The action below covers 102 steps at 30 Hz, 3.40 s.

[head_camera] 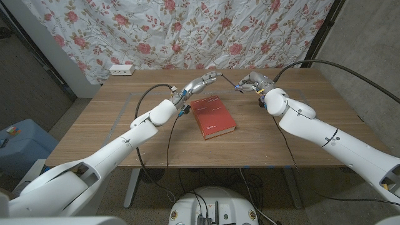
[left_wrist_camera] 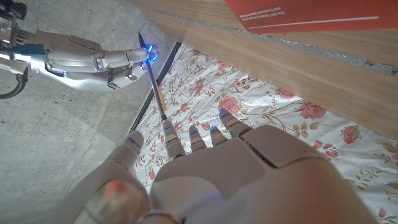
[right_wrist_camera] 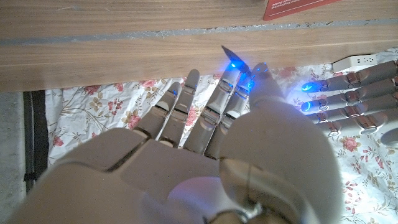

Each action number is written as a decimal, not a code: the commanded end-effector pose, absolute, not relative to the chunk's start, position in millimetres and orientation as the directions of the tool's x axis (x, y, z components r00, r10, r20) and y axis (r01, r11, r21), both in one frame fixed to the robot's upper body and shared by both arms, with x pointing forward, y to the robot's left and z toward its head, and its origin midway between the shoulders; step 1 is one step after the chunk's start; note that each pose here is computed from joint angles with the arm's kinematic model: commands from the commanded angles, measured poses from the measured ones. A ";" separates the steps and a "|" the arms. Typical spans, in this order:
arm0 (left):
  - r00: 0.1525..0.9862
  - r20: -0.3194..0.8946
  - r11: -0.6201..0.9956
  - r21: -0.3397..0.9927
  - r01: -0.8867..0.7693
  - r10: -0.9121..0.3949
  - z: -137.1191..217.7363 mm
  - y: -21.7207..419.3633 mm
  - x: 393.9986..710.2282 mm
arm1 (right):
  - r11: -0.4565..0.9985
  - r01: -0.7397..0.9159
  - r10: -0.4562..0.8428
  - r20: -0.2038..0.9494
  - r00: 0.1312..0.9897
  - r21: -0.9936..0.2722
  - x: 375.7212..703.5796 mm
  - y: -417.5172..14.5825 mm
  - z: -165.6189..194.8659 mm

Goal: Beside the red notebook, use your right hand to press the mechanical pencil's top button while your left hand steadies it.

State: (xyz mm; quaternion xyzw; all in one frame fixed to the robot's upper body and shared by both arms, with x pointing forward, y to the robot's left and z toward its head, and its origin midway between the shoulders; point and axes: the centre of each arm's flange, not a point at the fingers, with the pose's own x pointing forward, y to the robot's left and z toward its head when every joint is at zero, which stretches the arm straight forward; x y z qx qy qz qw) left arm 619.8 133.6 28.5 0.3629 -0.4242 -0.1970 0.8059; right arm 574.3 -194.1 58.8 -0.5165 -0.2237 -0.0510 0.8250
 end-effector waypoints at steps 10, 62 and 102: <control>0.564 0.482 0.626 0.776 0.082 -0.670 21.3 125.7 624.8 | 0.460 0.323 0.157 0.434 0.887 -0.827 574.2 -189.3 61.6; 0.572 0.564 0.666 0.745 -0.042 -0.595 36.1 148.6 608.1 | 0.479 0.326 0.115 0.427 0.897 -0.815 580.4 -207.8 48.0; 0.562 0.670 0.774 0.628 -0.082 -0.484 56.9 175.6 605.3 | 0.341 0.399 0.181 0.476 0.860 -0.851 590.5 -218.9 46.9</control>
